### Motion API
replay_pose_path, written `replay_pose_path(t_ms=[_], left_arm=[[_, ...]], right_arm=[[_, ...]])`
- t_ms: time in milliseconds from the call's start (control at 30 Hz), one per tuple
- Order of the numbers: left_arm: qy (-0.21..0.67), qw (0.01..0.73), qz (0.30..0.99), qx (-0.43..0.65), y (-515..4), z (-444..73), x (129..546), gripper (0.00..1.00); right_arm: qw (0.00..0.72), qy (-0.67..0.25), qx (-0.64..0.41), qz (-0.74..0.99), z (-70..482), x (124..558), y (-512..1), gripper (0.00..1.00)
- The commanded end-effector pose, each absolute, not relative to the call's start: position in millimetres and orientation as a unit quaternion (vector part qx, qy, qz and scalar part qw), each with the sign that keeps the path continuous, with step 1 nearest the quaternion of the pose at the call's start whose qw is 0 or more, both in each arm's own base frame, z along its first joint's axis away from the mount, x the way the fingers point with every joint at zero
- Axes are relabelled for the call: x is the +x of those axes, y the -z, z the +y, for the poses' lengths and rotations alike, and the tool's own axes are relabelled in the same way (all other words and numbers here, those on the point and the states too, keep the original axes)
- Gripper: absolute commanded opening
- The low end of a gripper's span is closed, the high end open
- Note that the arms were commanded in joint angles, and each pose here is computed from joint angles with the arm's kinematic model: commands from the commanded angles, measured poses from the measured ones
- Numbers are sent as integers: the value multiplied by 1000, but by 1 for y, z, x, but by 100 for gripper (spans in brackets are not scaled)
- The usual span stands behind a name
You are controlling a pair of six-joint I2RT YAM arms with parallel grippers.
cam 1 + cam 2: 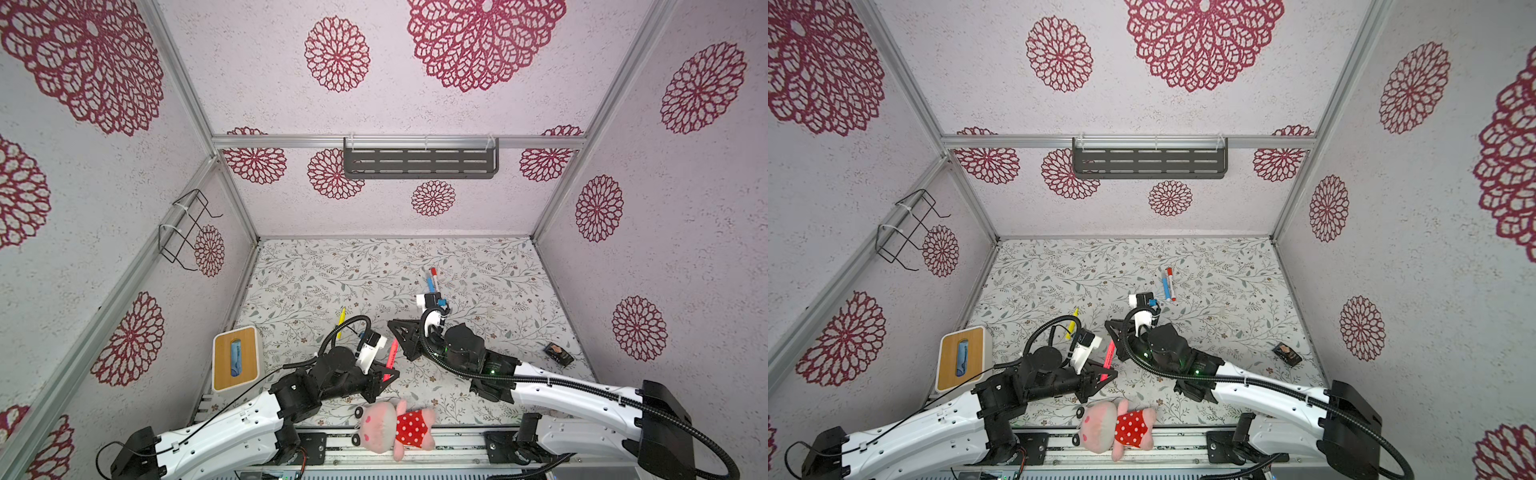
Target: Insert the pens into the pen caps
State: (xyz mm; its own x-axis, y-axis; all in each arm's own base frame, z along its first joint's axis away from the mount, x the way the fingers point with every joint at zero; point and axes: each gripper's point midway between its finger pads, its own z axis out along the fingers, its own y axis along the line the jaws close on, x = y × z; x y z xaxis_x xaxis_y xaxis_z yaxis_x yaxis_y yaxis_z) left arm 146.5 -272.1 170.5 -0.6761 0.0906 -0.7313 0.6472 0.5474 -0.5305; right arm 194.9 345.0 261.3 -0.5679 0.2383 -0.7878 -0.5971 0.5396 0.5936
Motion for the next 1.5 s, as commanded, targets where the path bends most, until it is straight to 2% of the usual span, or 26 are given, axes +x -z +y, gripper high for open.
replay_pose_path(t_ms=[0, 1167, 1333, 1467], left_arm=[[452, 504, 729, 99, -274, -251, 208, 0], [441, 545, 707, 92, -310, -232, 222, 0], [436, 540, 713, 98, -307, -233, 222, 0], [432, 520, 730, 101, -285, -235, 220, 0]], right_arm=[[273, -441, -259, 815, 354, 107, -165, 0], [198, -420, -291, 836, 362, 59, -108, 0], [222, -412, -289, 835, 363, 68, -123, 0], [267, -411, -278, 826, 356, 90, -161, 0]])
